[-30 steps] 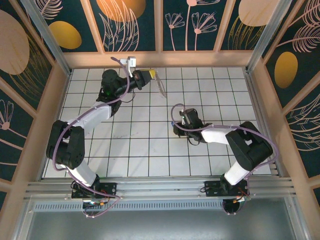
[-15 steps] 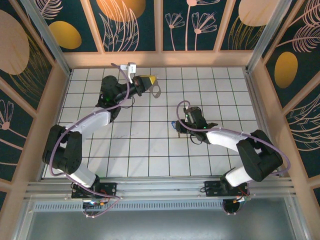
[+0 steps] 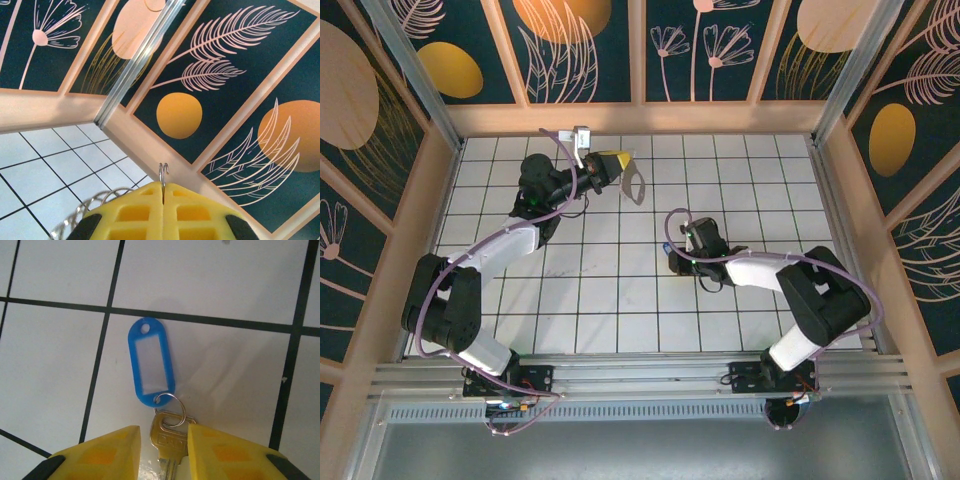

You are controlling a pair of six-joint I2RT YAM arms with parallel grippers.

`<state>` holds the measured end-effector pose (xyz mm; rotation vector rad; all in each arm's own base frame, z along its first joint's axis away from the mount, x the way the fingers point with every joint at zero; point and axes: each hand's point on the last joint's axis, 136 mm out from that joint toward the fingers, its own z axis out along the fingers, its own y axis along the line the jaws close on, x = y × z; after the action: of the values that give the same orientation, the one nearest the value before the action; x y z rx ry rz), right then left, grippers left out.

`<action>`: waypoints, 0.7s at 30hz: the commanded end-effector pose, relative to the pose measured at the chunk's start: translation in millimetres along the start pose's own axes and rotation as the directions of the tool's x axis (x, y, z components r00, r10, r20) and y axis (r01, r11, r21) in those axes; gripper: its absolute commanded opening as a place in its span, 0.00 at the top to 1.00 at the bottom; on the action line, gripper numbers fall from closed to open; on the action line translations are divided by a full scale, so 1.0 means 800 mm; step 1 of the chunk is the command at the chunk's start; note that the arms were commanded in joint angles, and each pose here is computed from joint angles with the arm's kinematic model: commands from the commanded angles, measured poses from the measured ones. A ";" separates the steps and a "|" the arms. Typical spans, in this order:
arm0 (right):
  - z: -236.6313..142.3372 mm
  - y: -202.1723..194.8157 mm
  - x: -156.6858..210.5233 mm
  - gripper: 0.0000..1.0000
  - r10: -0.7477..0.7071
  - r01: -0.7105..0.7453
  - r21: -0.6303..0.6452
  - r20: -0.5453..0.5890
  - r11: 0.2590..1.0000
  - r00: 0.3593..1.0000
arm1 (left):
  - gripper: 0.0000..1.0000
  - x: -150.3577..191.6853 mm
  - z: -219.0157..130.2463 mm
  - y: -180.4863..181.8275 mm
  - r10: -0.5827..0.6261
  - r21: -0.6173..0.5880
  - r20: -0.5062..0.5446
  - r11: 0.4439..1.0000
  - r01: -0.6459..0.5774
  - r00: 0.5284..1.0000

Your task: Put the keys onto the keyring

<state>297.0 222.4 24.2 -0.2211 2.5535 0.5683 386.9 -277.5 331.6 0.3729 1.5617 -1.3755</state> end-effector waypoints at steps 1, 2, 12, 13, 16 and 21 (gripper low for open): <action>0.003 0.010 -0.014 0.69 -0.023 0.023 -0.038 0.020 0.999 1.000 | 1.00 -0.017 -0.006 -0.023 0.049 0.038 0.044 0.998 -0.050 0.998; 0.004 0.011 -0.014 0.69 -0.024 0.025 -0.041 0.020 0.999 1.000 | 1.00 -0.017 -0.006 -0.023 0.049 0.038 0.044 0.998 -0.050 0.998; 0.002 0.005 -0.025 0.71 -0.022 0.023 -0.014 0.044 1.000 0.999 | 1.00 -0.019 -0.005 -0.025 0.047 0.041 0.045 0.998 -0.049 0.998; 0.000 0.005 -0.028 0.71 -0.022 0.022 -0.012 0.051 1.000 0.998 | 1.00 -0.019 -0.005 -0.024 0.046 0.041 0.045 0.998 -0.048 0.998; -0.005 0.006 -0.034 0.71 -0.023 0.024 -0.010 0.067 1.000 0.997 | 1.00 -0.020 -0.005 -0.025 0.047 0.042 0.046 0.998 -0.049 0.998; -0.010 0.008 -0.042 0.71 -0.031 0.032 -0.008 0.082 0.999 0.996 | 1.00 -0.020 -0.004 -0.024 0.047 0.042 0.046 0.998 -0.049 0.998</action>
<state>308.8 225.9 32.4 -0.2284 2.5161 0.5821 386.8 -277.5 330.6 0.3721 1.5641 -1.3756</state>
